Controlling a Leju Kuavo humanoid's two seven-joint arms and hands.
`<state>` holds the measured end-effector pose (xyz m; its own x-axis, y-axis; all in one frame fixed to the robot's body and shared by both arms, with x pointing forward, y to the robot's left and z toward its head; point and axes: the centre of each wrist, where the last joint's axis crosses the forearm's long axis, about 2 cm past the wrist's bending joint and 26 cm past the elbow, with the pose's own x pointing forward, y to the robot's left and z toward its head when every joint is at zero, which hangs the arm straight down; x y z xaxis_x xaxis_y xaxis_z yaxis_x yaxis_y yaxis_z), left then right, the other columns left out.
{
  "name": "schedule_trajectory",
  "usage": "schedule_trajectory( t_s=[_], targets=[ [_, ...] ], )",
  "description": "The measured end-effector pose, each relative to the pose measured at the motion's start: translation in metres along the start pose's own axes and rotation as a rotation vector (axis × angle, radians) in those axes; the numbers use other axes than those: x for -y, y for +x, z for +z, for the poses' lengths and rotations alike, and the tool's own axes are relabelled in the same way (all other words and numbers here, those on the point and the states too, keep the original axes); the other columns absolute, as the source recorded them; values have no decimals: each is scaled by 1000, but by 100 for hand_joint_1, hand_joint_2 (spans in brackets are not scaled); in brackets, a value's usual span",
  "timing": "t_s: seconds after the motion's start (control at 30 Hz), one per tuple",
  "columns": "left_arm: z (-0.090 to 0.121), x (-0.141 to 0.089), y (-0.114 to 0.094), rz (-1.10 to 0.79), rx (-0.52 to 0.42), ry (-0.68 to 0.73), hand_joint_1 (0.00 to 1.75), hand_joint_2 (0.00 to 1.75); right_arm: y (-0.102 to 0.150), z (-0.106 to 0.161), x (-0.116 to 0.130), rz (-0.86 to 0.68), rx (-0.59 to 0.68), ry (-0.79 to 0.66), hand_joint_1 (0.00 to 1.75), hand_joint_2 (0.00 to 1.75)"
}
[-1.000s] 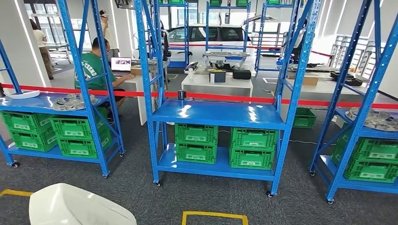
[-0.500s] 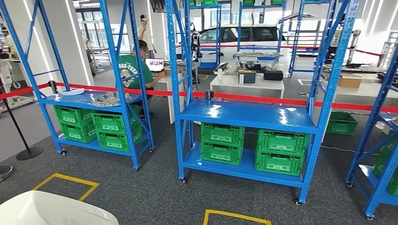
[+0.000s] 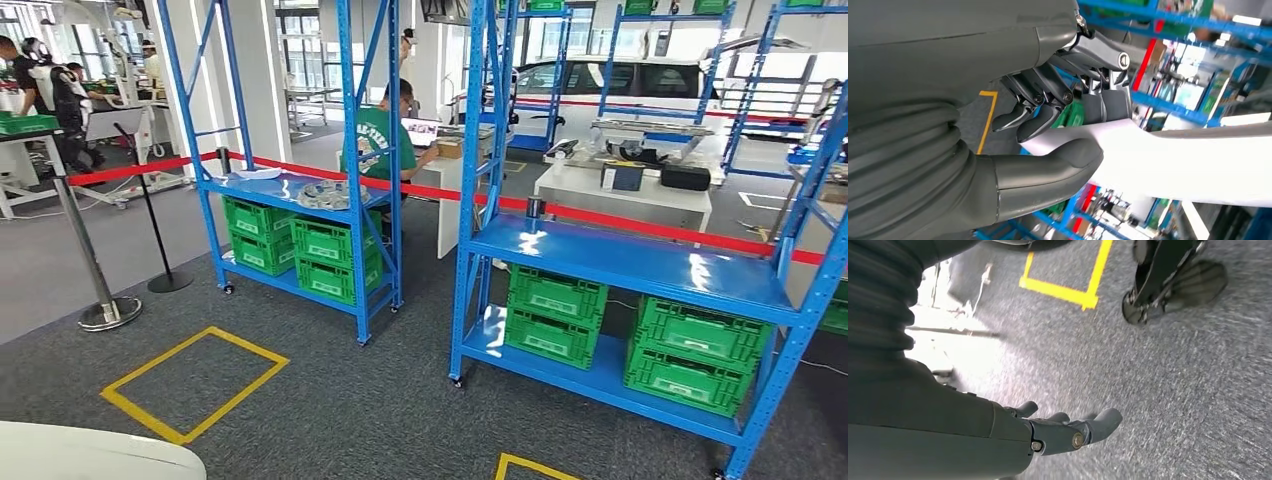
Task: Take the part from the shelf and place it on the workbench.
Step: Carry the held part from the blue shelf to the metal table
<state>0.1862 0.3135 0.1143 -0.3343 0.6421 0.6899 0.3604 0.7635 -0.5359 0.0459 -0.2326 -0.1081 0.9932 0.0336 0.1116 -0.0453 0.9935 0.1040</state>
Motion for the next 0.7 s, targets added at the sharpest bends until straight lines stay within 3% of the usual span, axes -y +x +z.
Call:
schedule_trajectory(
  t_s=[0.4, 0.7],
  targets=[
    [-1, 7, 4, -4, 18, -4, 175, 175, 5, 0, 0, 7, 18, -11, 0, 175],
    [-13, 9, -10, 13, -16, -17, 175, 175, 5, 0, 1, -31, -8, -37, 0, 175]
  ],
)
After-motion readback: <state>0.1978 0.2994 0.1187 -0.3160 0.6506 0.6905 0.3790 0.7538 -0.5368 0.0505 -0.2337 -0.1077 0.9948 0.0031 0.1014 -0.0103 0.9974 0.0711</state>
